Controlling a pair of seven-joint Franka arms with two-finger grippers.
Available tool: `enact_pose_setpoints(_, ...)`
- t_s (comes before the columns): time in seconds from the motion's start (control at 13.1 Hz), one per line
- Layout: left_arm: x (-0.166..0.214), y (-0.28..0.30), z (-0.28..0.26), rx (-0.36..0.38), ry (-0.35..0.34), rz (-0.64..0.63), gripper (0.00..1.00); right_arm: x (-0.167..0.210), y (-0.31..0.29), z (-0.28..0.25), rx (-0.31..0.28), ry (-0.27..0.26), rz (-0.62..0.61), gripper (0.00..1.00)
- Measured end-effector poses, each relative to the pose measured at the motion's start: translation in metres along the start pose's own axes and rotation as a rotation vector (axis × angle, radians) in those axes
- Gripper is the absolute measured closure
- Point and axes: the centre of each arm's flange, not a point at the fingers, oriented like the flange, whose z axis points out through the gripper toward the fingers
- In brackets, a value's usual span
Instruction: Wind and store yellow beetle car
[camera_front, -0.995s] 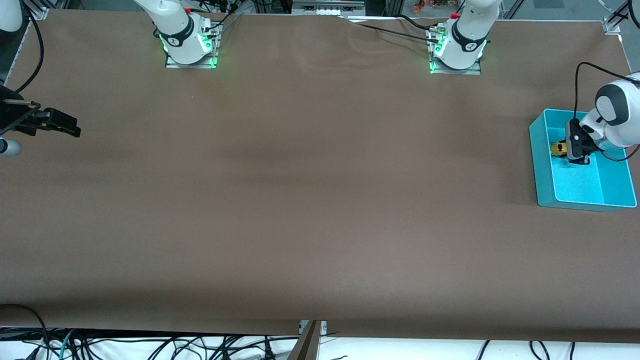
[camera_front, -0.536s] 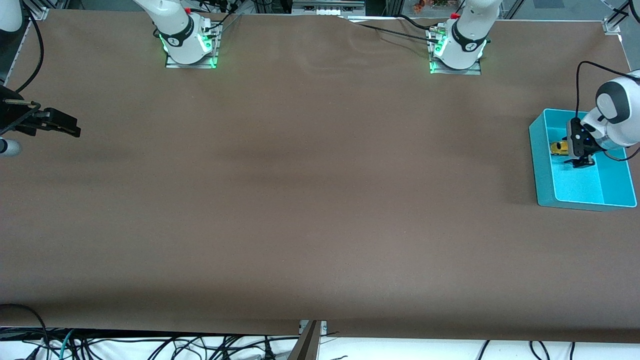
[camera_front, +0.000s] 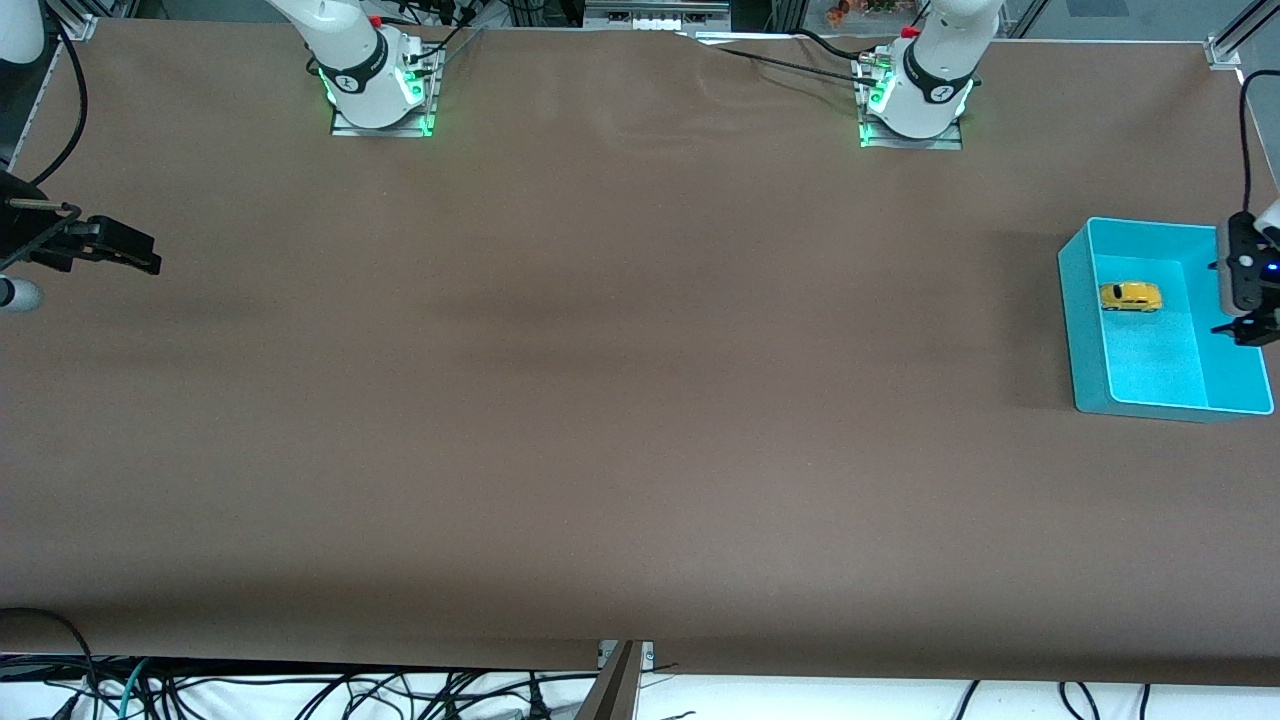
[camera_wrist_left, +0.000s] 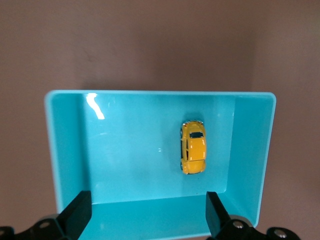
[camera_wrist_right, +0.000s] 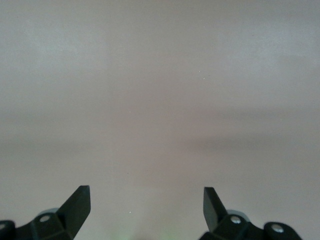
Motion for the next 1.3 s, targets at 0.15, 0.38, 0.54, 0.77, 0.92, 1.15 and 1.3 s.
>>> enact_pose_setpoints(0.15,0.033,-0.022,-0.038,0.014,0.005,-0.060,0.00,0.000,0.000,0.000,0.000,0.000,0.000,0.00)
enact_pose_setpoints(0.38,0.101,-0.055,-0.067,0.042,0.050,-0.164,0.00,0.000,0.001,0.000,0.000,0.000,0.001,0.00)
enact_pose_setpoints(0.54,0.147,-0.070,-0.074,0.047,0.056,-0.271,0.00,0.000,0.002,0.000,0.000,0.000,0.002,0.00)
enact_pose_setpoints(0.77,0.194,-0.078,-0.098,0.034,0.064,-0.472,0.00,0.000,0.002,0.000,0.000,0.000,0.003,0.00)
enact_pose_setpoints(0.92,0.208,-0.079,-0.124,0.038,0.100,-0.543,0.00,0.000,0.002,0.000,0.000,0.000,0.003,0.00)
enact_pose_setpoints(1.15,0.226,-0.080,-0.150,0.067,0.110,-0.728,0.00,0.000,0.003,0.000,0.000,0.000,0.000,0.00)
enact_pose_setpoints(1.3,0.237,-0.072,-0.168,0.086,0.113,-0.925,0.00,0.000,0.003,0.000,0.000,0.000,-0.002,0.00)
